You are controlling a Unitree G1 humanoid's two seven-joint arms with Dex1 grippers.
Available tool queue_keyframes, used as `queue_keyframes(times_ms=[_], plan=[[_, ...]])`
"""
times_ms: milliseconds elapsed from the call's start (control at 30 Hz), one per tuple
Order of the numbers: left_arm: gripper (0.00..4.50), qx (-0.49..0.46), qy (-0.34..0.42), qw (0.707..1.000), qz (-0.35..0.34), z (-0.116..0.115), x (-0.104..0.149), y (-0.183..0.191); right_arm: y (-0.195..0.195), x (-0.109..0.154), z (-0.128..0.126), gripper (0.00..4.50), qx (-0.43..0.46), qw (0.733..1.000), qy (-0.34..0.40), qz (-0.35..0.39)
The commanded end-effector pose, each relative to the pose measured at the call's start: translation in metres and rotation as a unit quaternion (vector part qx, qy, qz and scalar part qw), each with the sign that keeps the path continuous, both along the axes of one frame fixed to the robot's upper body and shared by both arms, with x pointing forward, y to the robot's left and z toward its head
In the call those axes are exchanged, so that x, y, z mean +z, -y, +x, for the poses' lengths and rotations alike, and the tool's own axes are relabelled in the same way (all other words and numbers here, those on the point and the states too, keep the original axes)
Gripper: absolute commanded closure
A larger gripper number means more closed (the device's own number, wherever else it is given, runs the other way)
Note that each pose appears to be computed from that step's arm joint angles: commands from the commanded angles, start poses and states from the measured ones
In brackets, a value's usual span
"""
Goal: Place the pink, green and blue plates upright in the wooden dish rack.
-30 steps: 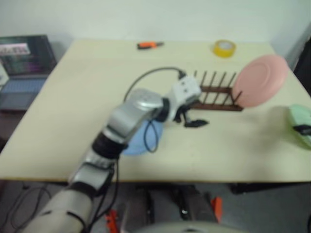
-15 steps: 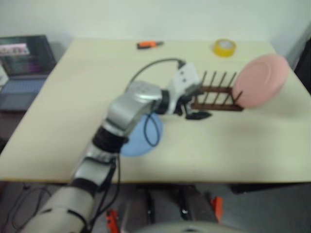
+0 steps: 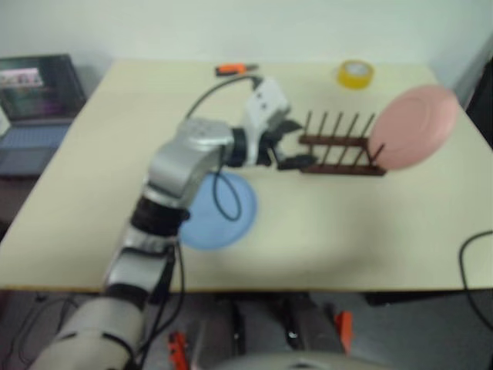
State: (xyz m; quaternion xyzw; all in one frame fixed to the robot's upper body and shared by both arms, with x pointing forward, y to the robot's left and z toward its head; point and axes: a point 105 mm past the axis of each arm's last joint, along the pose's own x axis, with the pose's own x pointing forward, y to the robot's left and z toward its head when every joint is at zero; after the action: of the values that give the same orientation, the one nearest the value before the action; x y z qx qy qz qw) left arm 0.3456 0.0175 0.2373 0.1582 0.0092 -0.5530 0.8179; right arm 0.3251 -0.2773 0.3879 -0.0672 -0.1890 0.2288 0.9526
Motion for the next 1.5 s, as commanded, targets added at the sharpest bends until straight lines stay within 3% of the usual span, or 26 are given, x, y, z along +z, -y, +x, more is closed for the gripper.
queue_keyframes(times_ms=[33,267,533,900,1500], plan=[[0.42,0.035,0.032,0.999,-0.008,0.006,0.015,-0.013,-0.025,0.017,-0.011,4.46,0.076,0.996,0.043,0.021],[0.42,0.063,0.028,0.998,0.000,0.005,0.007,-0.023,-0.058,0.012,-0.008,4.46,0.204,0.973,0.011,0.106],[0.42,0.086,0.023,0.996,0.002,-0.002,0.006,-0.035,-0.064,-0.020,0.003,4.46,0.294,0.933,-0.071,0.195],[0.42,0.110,0.024,0.994,0.009,-0.006,0.007,-0.045,-0.056,-0.039,0.015,4.46,0.323,0.898,-0.100,0.283],[0.42,0.123,0.011,0.992,0.016,-0.011,0.003,-0.049,-0.051,-0.063,0.017,4.46,0.303,0.889,-0.120,0.322]])
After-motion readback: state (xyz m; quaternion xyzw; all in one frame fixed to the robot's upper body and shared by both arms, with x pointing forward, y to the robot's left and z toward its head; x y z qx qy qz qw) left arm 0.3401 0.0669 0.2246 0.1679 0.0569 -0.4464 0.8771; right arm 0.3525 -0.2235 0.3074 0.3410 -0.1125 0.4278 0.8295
